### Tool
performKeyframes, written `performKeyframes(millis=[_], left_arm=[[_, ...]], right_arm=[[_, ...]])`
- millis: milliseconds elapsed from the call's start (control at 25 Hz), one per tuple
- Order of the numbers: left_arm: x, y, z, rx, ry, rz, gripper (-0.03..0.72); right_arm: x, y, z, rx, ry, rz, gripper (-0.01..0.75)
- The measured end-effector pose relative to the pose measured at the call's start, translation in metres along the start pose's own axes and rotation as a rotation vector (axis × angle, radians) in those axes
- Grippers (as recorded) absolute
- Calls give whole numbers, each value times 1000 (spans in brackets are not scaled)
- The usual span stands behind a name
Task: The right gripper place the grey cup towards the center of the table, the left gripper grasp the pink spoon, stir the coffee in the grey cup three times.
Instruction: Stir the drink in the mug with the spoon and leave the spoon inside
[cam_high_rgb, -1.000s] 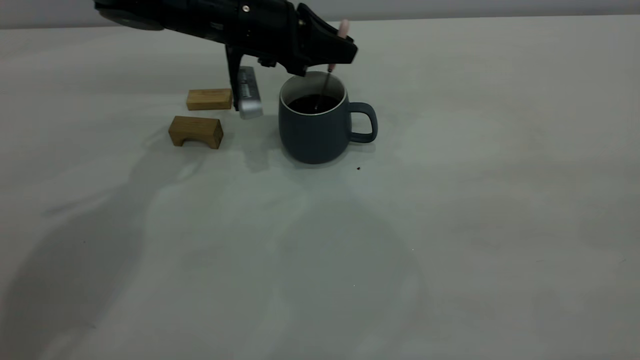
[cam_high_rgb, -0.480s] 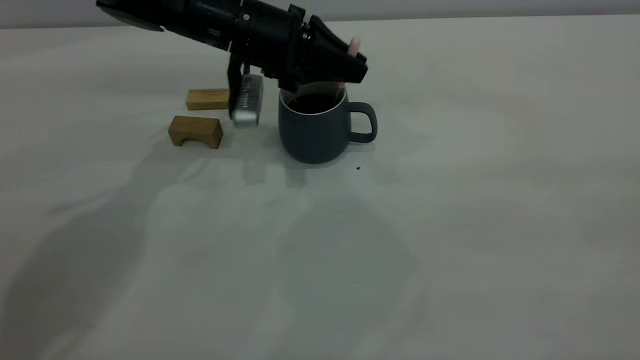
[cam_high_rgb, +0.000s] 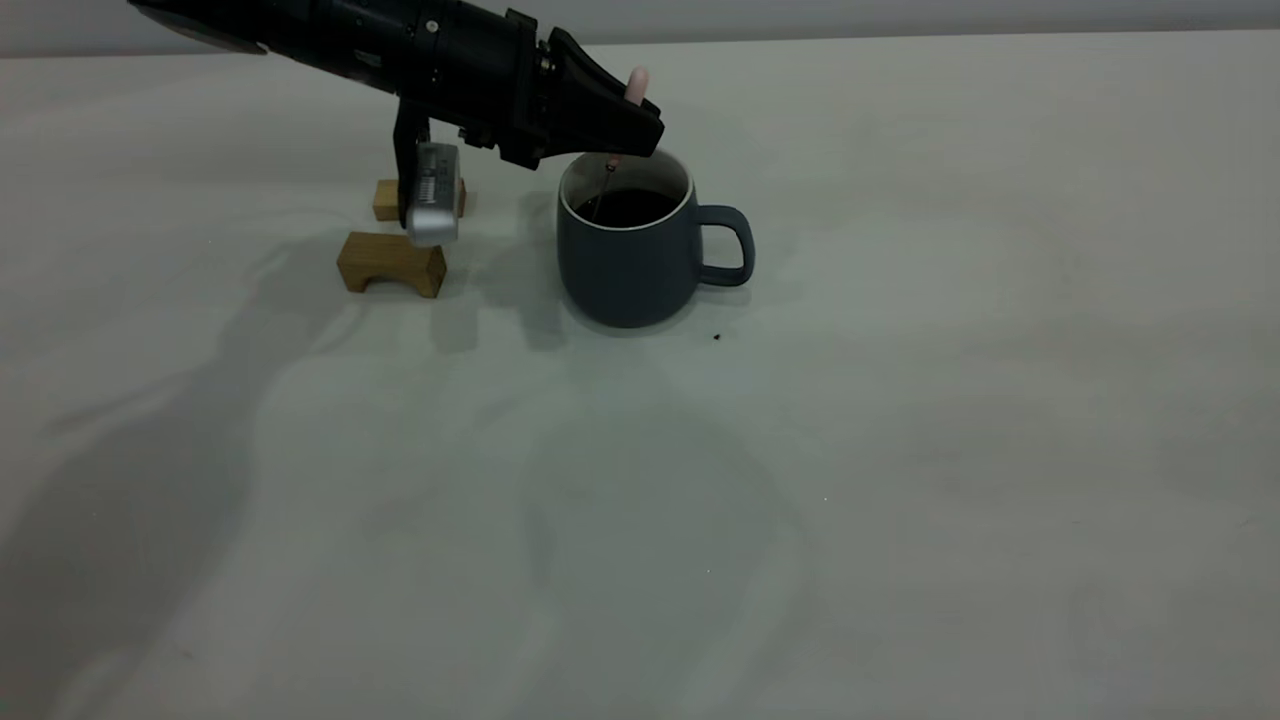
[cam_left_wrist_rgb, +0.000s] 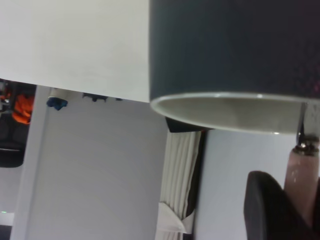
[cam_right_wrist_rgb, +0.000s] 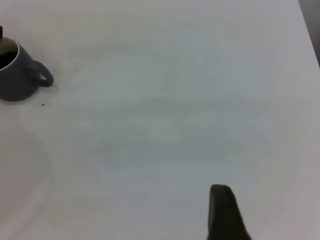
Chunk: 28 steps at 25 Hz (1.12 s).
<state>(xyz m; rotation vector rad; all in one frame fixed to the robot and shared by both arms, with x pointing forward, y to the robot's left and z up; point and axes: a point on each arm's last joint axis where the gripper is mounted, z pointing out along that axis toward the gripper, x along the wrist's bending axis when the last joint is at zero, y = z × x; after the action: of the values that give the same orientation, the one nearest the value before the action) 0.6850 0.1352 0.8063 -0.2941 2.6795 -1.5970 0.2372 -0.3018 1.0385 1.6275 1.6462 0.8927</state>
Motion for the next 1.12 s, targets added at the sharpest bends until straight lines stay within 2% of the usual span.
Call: performKeyframes(millis=[440, 560, 640, 720, 960, 1040, 1120], left_arm=[[3, -2, 0, 21, 31, 1, 132], [6, -4, 0, 49, 68, 0, 134], [9, -6, -1, 68, 96, 0, 161], [11, -8, -1, 88, 126, 0, 237], [19, -10, -1, 111, 202, 25, 568], [21, -9, -1, 89, 222, 80, 624], [24, -11, -4, 48, 254, 188, 641]], right_arm=[[0, 0, 0, 0, 0, 1, 493], [0, 0, 0, 0, 0, 1, 493], [0, 0, 0, 0, 0, 1, 493], [0, 0, 0, 0, 0, 1, 493], [0, 0, 0, 0, 0, 1, 493], [0, 0, 0, 0, 0, 1, 493], [0, 0, 0, 0, 0, 1, 493]])
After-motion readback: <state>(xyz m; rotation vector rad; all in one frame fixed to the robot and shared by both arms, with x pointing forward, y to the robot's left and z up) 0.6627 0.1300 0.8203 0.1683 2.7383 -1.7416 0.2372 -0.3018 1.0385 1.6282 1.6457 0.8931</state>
